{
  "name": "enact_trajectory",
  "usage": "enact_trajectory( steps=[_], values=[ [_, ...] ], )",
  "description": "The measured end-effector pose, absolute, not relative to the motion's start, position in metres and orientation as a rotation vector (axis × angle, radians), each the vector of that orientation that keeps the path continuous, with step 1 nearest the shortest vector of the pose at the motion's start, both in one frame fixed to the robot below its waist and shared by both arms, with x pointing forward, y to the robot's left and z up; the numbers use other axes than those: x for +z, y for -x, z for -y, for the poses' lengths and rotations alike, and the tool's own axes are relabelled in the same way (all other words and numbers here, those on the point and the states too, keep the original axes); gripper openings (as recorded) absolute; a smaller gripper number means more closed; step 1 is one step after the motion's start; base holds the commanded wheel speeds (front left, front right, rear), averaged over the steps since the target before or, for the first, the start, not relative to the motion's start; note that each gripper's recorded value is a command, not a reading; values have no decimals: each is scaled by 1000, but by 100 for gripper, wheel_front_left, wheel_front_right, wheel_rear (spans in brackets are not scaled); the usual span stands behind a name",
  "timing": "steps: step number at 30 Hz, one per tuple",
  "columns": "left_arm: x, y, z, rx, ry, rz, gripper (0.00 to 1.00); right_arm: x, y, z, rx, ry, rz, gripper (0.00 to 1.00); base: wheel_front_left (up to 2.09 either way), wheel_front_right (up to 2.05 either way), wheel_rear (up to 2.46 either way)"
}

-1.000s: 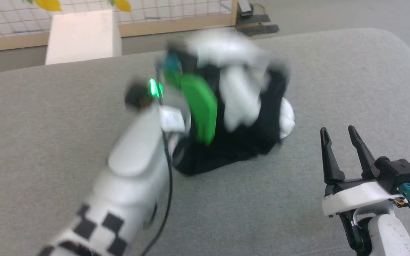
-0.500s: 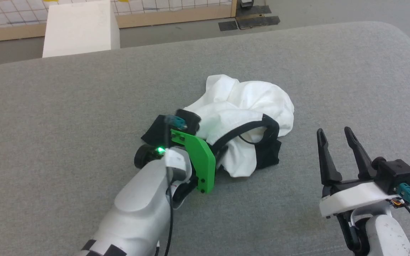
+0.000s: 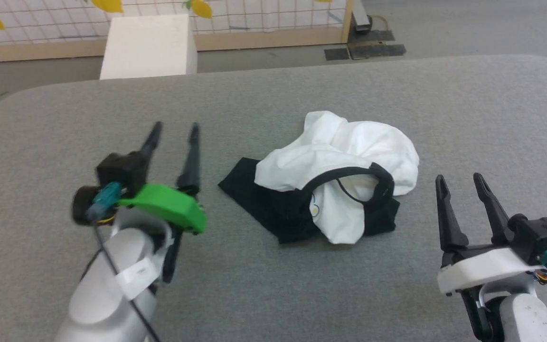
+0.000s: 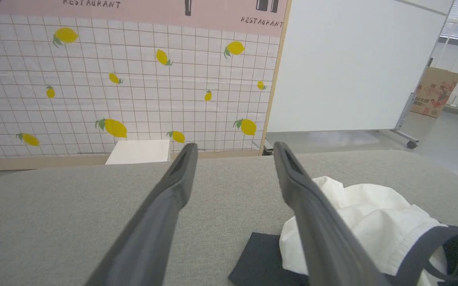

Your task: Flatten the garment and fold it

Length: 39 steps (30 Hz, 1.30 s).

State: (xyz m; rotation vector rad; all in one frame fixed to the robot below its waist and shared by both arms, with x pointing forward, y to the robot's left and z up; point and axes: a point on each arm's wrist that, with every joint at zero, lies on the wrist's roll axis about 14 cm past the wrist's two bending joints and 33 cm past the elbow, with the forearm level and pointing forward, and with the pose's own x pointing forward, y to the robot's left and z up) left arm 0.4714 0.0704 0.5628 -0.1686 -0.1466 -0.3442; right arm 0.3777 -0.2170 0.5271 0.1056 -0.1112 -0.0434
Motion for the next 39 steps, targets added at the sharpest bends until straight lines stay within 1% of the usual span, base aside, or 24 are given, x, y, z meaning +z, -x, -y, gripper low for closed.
enact_trajectory(
  steps=[4, 9, 19, 26, 32, 36, 39],
  values=[
    [582, -457, -111, -246, 147, 235, 100, 528, -380, 210, -23, -108, 109, 100, 0, 0, 0],
    [567, -431, -142, -168, 122, 219, 100, 528, -383, 200, 8, -105, 101, 100, 0, 0, 0],
    [546, -398, -166, -85, 128, 189, 100, 525, -387, 182, 60, -109, 78, 100, 0, 0, 0],
    [540, -396, -168, -77, 136, 178, 100, 521, -388, 182, 60, -109, 62, 100, 0, 0, 0],
    [534, -398, -153, -121, 150, 159, 100, 517, -388, 183, 56, -111, 51, 100, 0, 0, 0],
    [517, -399, -112, -247, 170, 99, 100, 514, -389, 183, 55, -112, 43, 100, 0, 0, 0],
    [516, -405, -69, -381, 172, 72, 100, 511, -389, 184, 54, -112, 36, 100, 0, 0, 0]
  ],
)
